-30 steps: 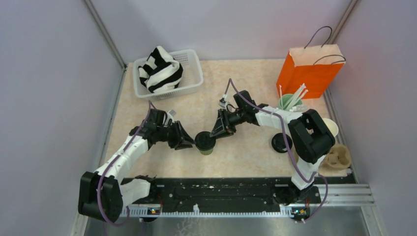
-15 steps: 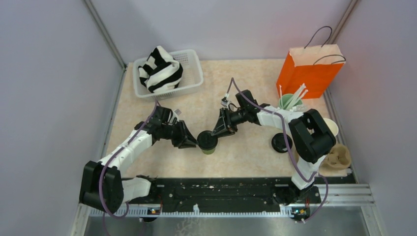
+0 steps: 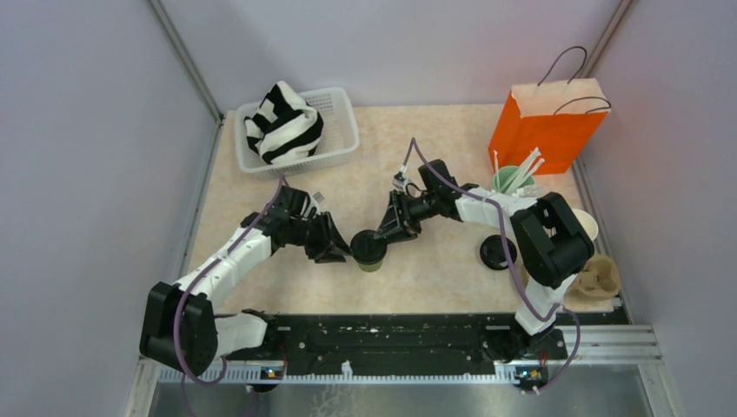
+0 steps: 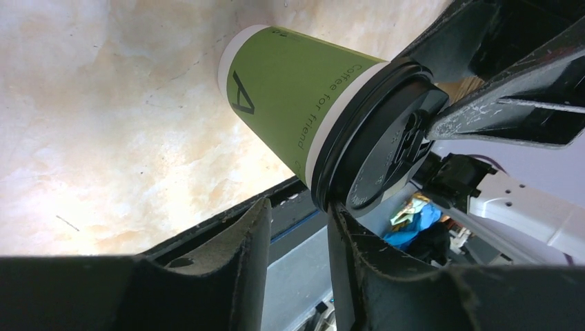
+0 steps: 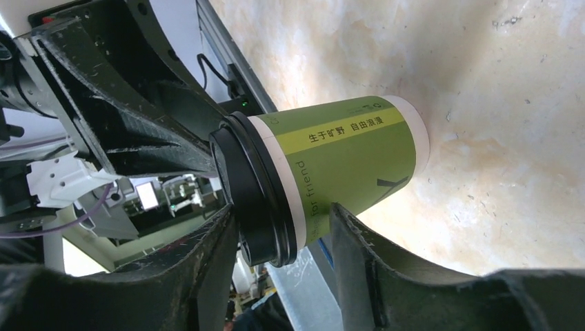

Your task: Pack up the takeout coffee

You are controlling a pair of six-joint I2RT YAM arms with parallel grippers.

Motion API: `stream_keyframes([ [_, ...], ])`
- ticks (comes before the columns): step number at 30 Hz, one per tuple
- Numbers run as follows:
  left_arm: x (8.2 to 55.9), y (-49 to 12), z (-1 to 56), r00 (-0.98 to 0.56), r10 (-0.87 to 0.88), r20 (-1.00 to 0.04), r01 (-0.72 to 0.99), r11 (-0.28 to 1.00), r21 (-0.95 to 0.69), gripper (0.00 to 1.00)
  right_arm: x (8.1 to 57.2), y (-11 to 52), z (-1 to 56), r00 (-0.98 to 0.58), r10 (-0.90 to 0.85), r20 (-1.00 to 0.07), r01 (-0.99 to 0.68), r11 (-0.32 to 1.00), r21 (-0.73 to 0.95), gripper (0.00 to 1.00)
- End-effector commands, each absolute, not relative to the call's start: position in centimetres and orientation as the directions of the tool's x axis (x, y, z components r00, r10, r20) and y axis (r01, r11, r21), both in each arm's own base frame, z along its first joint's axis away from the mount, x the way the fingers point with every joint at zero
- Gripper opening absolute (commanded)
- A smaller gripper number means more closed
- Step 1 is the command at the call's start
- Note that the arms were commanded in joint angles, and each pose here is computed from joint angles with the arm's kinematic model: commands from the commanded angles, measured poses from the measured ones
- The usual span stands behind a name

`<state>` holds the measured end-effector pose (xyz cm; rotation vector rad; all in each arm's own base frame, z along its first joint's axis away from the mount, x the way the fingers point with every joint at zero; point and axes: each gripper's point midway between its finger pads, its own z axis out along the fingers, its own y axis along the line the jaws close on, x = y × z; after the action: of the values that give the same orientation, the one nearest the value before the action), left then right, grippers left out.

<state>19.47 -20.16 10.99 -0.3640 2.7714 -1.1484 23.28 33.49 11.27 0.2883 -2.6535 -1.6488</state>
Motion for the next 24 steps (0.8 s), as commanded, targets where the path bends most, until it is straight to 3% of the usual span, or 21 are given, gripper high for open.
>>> stream_keyframes([
  [1, 19.2, -16.8, 8.1, -0.958, -0.265, -0.11, -0.171, 0.835, -0.523, 0.44, 23.1, 33.6, 13.6, -0.972, -0.173, -0.161, -0.219, 0.411, 0.885, 0.52],
  [6, 19.5, -17.4, 8.4, -0.958, -0.268, -0.105, -0.169, 0.819, -0.548, 0.45, 23.9, 32.5, 16.2, -0.972, -0.126, -0.198, -0.232, 0.383, 0.894, 0.61],
  [11, 19.3, -17.5, 8.1, -0.958, -0.265, -0.106, -0.163, 0.813, -0.559, 0.45, 23.8, 31.1, 14.9, -0.981, -0.099, -0.169, -0.195, 0.409, 0.892, 0.63],
  [20, 19.6, -17.8, 8.1, -0.961, -0.26, -0.095, -0.164, 0.812, -0.561, 0.44, 23.0, 30.7, 12.3, -0.99, -0.082, -0.116, -0.141, 0.434, 0.89, 0.39],
  [24, 19.4, -17.6, 7.8, -0.962, -0.257, -0.088, -0.167, 0.815, -0.555, 0.44, 22.6, 31.1, 12.0, -0.988, -0.105, -0.115, -0.149, 0.427, 0.892, 0.34],
])
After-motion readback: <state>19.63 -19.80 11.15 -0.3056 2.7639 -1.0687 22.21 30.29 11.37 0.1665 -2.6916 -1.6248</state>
